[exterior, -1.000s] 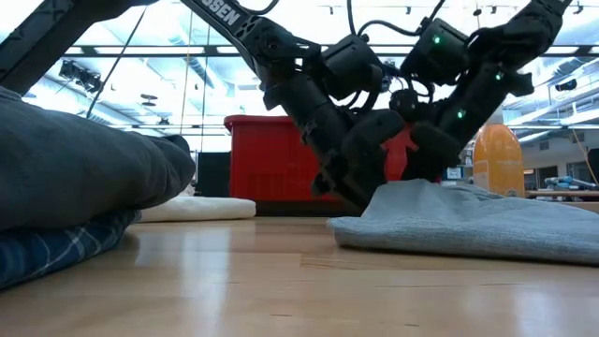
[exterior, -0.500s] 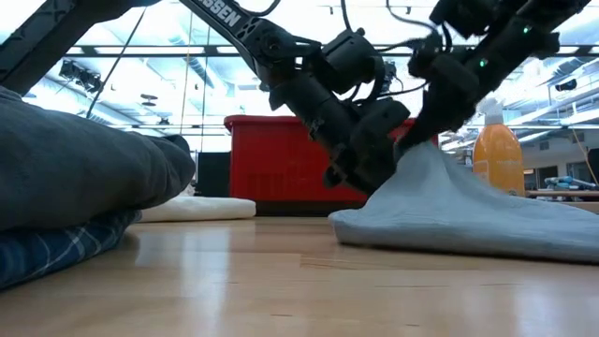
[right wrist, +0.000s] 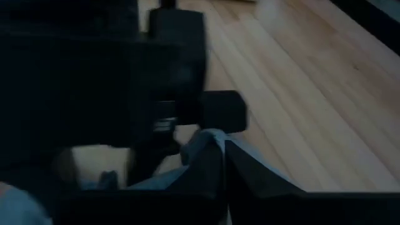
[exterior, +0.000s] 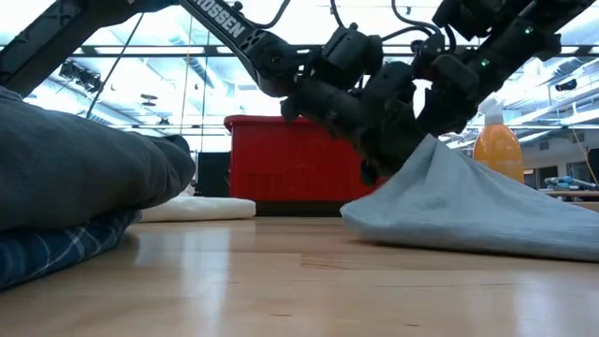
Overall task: Fold Laundry from Bin
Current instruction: Fold the light gray t-shirt
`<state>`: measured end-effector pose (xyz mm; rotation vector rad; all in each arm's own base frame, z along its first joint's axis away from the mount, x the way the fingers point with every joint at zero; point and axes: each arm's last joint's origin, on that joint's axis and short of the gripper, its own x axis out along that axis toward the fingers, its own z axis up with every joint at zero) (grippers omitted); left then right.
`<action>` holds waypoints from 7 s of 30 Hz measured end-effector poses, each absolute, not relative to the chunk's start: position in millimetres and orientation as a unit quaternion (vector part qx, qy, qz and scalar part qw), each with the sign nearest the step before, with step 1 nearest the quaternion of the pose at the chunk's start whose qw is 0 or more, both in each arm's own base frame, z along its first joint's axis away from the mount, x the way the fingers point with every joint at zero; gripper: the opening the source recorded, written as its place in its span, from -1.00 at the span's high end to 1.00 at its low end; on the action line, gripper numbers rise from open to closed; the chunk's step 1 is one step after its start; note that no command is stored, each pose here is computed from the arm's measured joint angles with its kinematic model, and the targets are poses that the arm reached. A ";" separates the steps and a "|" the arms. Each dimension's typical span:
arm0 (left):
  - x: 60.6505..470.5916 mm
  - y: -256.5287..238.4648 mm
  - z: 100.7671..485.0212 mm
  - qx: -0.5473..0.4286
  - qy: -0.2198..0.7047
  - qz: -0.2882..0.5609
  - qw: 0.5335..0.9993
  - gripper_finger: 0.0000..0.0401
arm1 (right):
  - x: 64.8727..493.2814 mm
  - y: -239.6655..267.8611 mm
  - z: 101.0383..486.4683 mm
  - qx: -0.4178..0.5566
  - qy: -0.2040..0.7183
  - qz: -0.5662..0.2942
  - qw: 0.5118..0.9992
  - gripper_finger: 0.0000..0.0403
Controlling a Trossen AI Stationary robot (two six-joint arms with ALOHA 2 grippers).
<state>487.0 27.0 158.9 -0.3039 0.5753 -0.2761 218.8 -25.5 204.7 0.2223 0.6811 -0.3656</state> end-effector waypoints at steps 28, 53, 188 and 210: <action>446.6 50.9 183.5 -0.179 0.428 -0.093 0.881 0.36 | 215.0 -20.7 208.4 0.177 0.337 -0.104 0.919 0.34; 463.7 78.2 144.4 -0.094 0.399 -0.013 0.912 0.36 | 189.4 44.7 186.0 0.267 0.408 -0.138 0.862 0.34; 441.7 -56.7 138.9 -0.170 0.351 0.043 0.920 0.31 | 191.1 6.7 140.9 0.102 0.351 -0.264 0.893 0.34; 432.4 -51.6 188.1 -0.204 0.326 -0.021 0.923 0.31 | 191.6 -28.5 207.0 0.193 0.320 -0.304 0.876 0.34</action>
